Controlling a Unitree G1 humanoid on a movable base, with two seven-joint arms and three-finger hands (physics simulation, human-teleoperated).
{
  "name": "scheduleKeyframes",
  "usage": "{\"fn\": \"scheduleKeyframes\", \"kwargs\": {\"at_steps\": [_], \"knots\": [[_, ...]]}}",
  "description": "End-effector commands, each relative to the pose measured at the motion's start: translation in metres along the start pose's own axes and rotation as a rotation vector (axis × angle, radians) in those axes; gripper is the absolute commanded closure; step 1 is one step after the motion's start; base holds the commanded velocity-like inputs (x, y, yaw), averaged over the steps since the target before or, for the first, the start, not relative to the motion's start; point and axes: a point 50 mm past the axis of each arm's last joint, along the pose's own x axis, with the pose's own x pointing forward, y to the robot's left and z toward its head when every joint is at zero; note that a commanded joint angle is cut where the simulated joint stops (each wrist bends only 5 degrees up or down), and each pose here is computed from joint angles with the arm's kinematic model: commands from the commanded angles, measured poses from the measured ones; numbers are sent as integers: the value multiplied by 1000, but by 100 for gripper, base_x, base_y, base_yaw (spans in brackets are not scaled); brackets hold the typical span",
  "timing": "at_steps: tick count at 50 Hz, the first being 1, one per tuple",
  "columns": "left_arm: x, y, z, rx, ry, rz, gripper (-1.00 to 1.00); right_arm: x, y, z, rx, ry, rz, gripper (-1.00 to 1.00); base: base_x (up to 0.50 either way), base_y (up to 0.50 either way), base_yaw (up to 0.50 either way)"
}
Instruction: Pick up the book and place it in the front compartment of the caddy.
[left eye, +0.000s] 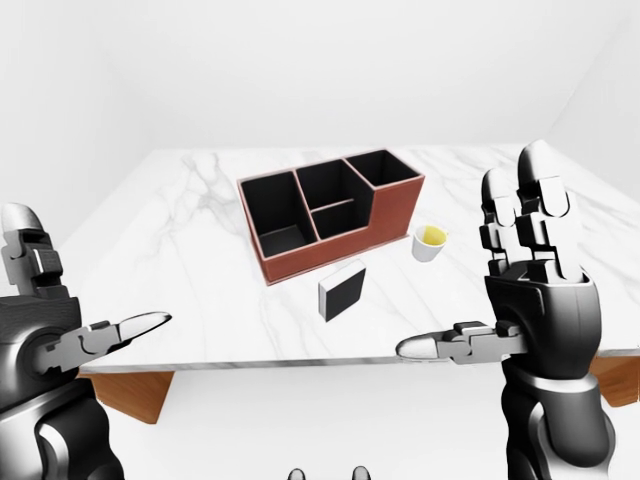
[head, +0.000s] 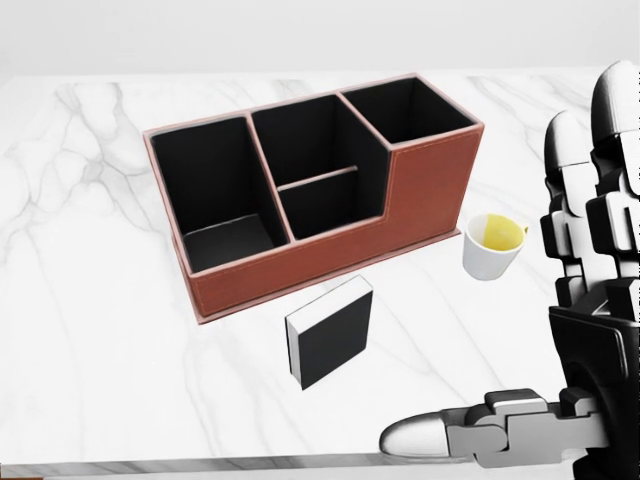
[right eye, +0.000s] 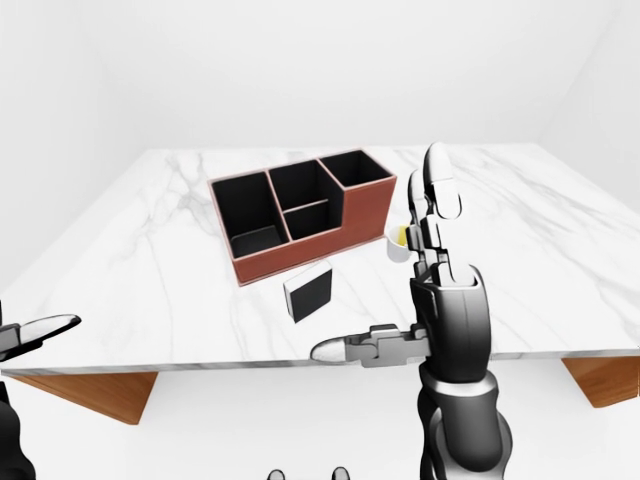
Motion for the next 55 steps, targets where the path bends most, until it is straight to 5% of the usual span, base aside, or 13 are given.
{"fn": "scheduleKeyframes", "kwargs": {"at_steps": [1,46,55], "knots": [[1,2,1,0,-6,3,-100,1,2,0,-1,-3,9,-100,50,0,0],[-3,5,8,2,-23,5,-100,3,6,1,7,-11,22,-100,50,0,0],[-3,4,8,3,-22,4,-100,4,2,12,-1,-68,18,-100,2,0,0]]}}
